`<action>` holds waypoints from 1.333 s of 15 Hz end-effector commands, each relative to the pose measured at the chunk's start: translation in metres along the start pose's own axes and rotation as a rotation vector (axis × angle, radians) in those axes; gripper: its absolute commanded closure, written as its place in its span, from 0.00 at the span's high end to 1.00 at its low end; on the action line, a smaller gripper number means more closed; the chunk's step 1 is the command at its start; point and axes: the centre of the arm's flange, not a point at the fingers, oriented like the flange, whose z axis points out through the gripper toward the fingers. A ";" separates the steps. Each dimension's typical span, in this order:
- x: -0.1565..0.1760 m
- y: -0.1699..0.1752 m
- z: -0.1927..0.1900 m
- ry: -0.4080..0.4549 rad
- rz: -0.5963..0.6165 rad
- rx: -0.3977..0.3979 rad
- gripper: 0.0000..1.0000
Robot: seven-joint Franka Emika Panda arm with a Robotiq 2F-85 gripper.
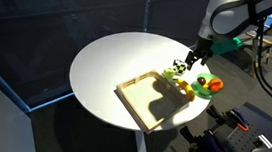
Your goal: Put the banana on the table and then put it in the crate
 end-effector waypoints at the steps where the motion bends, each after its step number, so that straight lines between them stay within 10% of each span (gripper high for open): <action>1: 0.000 0.000 0.000 0.000 0.000 0.000 1.00; 20: 0.030 -0.005 0.047 0.019 -0.017 -0.011 1.00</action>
